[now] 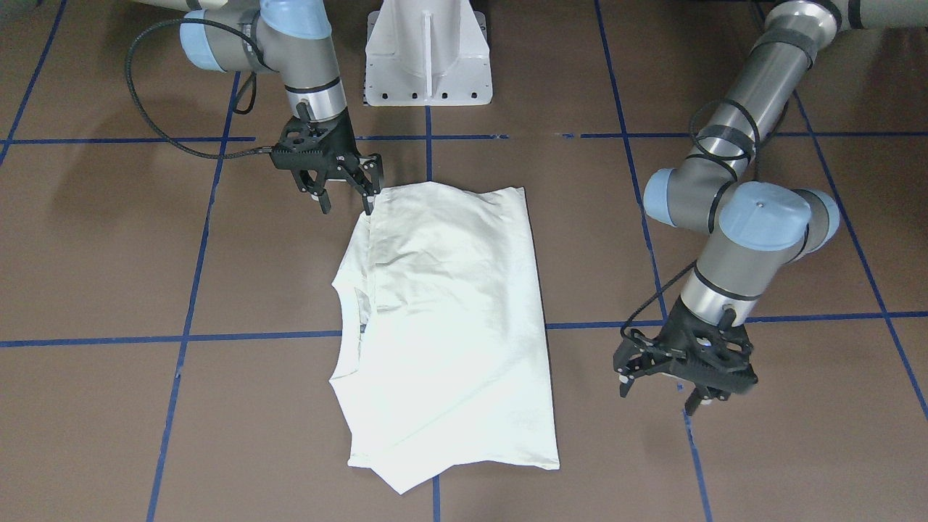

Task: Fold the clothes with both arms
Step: 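Move both grippers to the shirt edge nearest the robot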

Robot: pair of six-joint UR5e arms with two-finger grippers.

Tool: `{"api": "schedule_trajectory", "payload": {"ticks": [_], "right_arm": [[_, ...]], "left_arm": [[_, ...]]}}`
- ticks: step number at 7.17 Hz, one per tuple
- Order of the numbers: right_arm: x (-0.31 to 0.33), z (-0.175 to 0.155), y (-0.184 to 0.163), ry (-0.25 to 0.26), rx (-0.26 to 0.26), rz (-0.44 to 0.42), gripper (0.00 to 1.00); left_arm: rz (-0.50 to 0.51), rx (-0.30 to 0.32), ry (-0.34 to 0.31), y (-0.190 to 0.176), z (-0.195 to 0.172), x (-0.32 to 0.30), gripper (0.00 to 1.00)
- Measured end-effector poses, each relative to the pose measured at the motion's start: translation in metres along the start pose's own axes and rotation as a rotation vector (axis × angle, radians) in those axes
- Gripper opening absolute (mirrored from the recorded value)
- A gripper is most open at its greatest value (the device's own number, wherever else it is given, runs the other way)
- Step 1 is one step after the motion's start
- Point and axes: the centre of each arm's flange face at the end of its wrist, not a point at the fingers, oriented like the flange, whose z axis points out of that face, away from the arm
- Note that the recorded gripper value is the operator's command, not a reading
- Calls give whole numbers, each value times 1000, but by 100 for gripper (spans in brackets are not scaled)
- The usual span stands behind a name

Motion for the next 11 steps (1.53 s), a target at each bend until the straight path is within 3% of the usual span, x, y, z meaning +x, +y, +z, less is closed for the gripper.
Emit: {"api": "schedule_trajectory", "payload": {"ticks": [2, 3, 4, 5, 7, 11], "right_arm": [[4, -29, 2, -48, -10, 110, 100], [1, -38, 4, -75, -16, 160, 99], [-1, -44, 5, -105, -21, 194, 99], [-2, -48, 5, -130, -24, 219, 99], [-4, -51, 5, -152, -26, 234, 100], [-4, -52, 5, -156, -21, 236, 100]], "left_arm": [[-152, -23, 111, 65, -39, 44, 100], [-236, -49, 166, 100, -62, 67, 94], [-329, -77, 205, 131, -81, 88, 78], [-437, -93, 223, 161, -91, 110, 72], [-621, -91, 223, 213, -89, 155, 71], [-688, -97, 207, 258, -78, 187, 69]]}}
